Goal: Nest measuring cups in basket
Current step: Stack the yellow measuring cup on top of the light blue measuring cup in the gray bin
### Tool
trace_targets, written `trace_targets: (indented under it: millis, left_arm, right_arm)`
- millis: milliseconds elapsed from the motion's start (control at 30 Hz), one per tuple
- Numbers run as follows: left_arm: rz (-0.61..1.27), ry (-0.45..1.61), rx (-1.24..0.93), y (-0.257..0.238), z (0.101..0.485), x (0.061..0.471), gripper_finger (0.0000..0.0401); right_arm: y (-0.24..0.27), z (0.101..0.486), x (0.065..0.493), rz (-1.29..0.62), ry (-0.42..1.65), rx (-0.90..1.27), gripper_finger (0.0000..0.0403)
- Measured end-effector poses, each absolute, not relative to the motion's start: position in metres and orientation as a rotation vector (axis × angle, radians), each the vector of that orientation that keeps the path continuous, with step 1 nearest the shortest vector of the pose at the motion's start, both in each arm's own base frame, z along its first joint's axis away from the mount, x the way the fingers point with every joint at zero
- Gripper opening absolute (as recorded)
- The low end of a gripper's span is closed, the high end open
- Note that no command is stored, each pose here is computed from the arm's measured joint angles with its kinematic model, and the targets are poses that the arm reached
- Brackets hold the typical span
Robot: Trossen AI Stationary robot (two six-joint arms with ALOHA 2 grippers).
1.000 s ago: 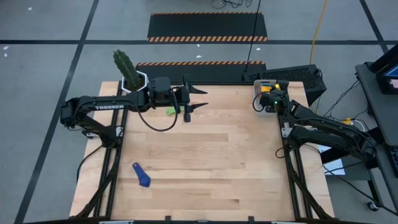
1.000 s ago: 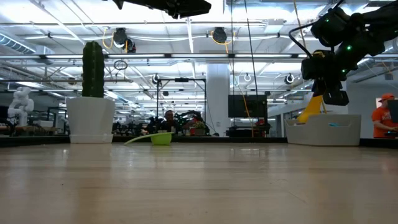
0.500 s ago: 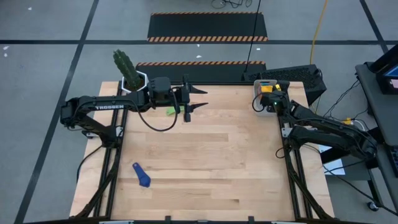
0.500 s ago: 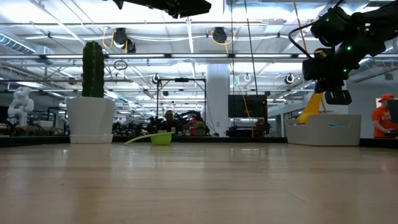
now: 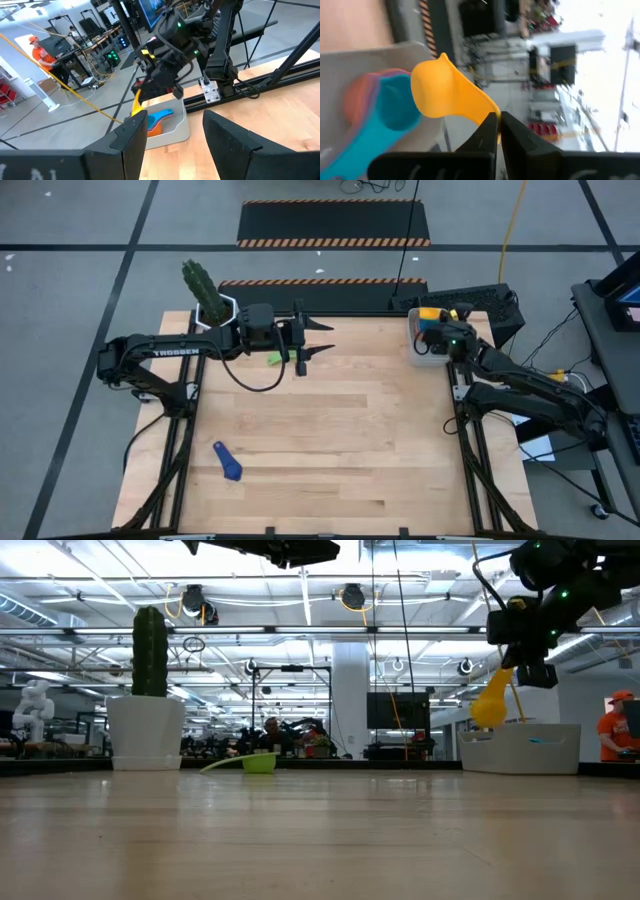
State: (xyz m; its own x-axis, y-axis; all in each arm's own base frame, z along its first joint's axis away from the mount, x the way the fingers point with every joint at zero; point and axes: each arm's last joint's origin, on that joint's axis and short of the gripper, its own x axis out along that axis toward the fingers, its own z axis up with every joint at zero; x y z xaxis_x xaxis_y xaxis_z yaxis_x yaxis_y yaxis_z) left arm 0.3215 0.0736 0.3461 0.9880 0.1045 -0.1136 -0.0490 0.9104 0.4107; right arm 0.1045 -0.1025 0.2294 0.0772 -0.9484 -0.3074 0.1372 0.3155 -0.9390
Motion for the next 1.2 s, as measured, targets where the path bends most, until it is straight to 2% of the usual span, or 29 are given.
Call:
trace_targets:
  millis: [367, 500, 633, 1200]
  left_arm:
    - [0.081, 0.121, 0.444, 0.074, 0.348, 0.322, 0.0195]
    - [0.081, 0.121, 0.450, 0.074, 0.348, 0.322, 0.0195]
    - [0.081, 0.122, 0.450, 0.074, 0.348, 0.322, 0.0195]
    - [0.080, 0.123, 0.449, 0.074, 0.347, 0.322, 0.0195]
  right_arm:
    - [-0.105, 0.211, 0.108, -0.966, 1.204, -1.077, 0.0001]
    - [-0.103, 0.198, 0.106, -0.912, 1.263, -1.110, 0.0000]
    - [-0.103, 0.199, 0.105, -0.942, 1.263, -1.098, 0.0004]
    - [-0.102, 0.193, 0.100, -1.057, 1.315, -0.974, 0.0106]
